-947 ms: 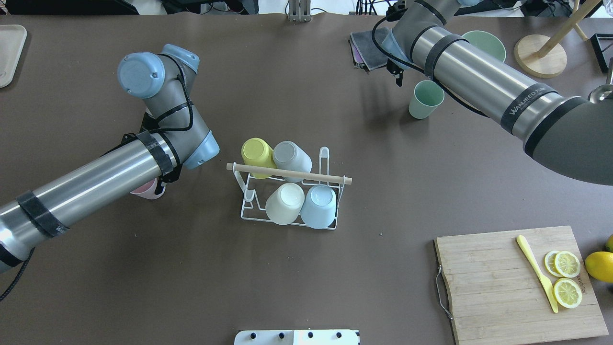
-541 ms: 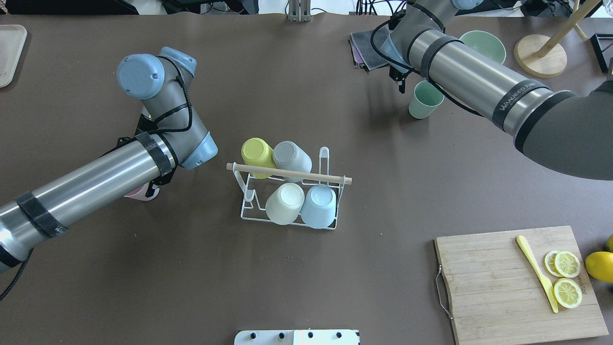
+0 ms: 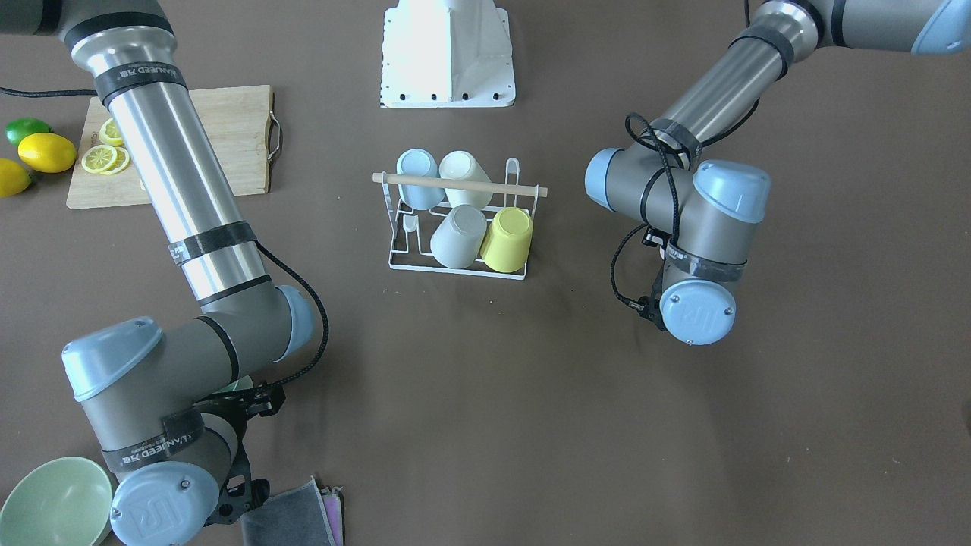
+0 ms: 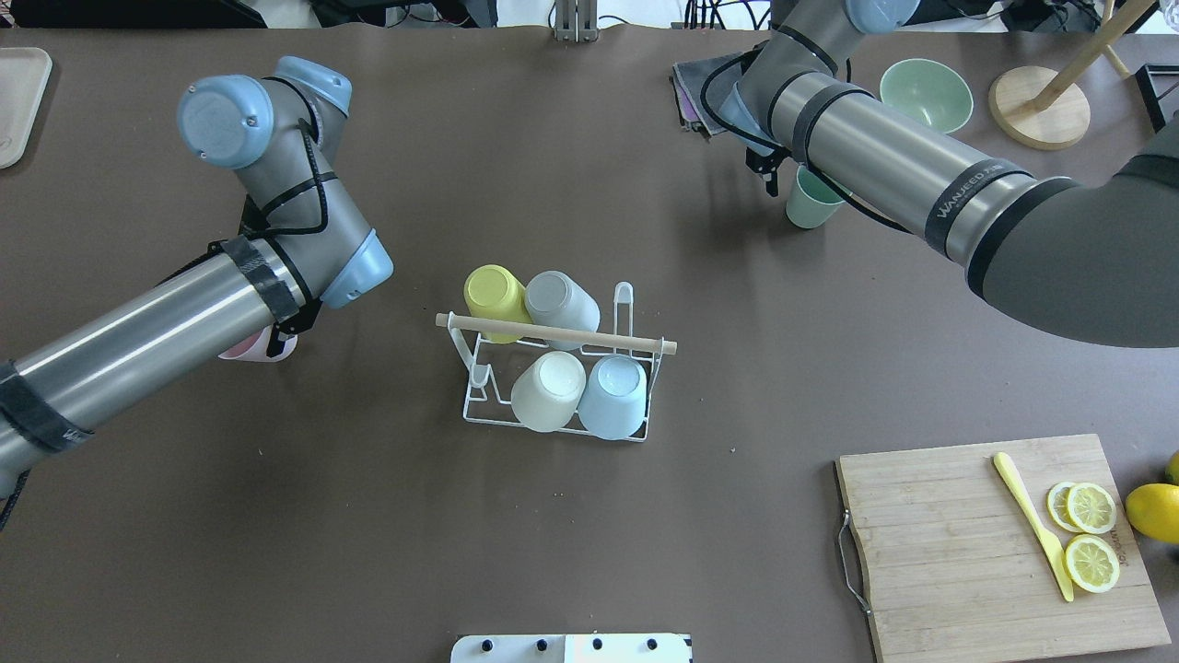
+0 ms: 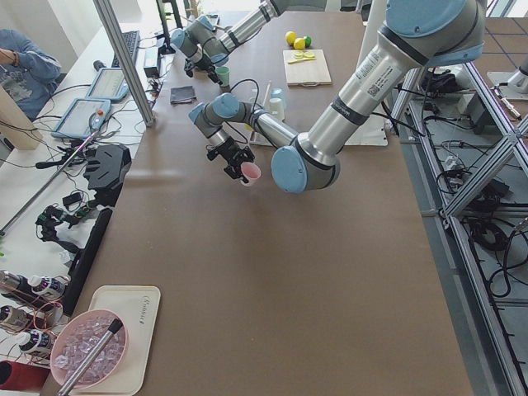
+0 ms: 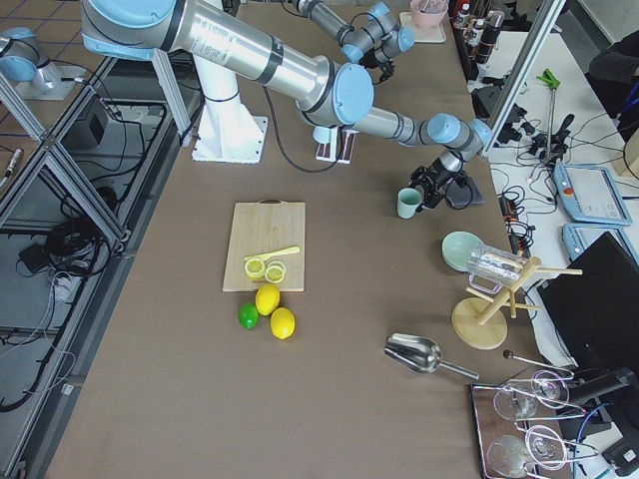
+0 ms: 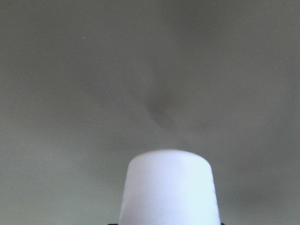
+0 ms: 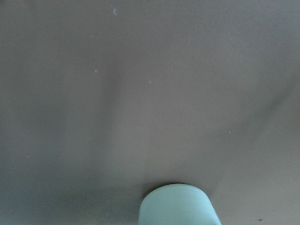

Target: Place cup on cup holder

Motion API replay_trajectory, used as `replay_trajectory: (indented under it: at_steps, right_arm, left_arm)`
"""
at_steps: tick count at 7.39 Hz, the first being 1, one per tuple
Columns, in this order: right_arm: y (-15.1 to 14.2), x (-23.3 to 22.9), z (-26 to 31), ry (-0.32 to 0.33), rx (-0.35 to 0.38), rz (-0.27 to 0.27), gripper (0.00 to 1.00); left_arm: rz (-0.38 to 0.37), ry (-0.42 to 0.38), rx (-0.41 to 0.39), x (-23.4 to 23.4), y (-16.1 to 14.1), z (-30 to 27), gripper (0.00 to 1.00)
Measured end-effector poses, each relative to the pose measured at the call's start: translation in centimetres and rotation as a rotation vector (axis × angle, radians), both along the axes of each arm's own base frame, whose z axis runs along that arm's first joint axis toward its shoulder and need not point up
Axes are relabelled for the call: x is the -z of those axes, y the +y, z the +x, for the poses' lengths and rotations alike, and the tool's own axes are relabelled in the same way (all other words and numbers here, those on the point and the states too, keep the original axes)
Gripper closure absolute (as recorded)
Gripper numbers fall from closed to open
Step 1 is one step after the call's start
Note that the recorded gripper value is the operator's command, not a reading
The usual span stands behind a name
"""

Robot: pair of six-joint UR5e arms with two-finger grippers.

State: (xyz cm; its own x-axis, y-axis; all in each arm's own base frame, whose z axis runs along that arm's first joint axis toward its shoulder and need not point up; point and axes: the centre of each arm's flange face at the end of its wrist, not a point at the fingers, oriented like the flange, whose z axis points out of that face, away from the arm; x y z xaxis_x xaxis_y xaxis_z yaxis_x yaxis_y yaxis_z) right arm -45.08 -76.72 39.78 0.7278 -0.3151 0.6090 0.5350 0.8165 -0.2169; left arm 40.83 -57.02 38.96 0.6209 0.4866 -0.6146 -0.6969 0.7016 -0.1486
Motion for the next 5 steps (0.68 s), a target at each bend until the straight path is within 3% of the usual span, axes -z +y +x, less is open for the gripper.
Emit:
replay_trajectory:
  at_steps: [2,5]
  right_arm:
    - [0.3,-0.2,-0.5,0.036,0.046,0.039,0.00]
    - [0.7,-1.0,-0.8,0.066,0.099,0.073,0.00]
  left_arm:
    - [0.179,0.195,0.049,1.2,3.7,-3.3,0.90]
    - [0.448,0.478,0.090,1.9,10.5,-9.0,0.91]
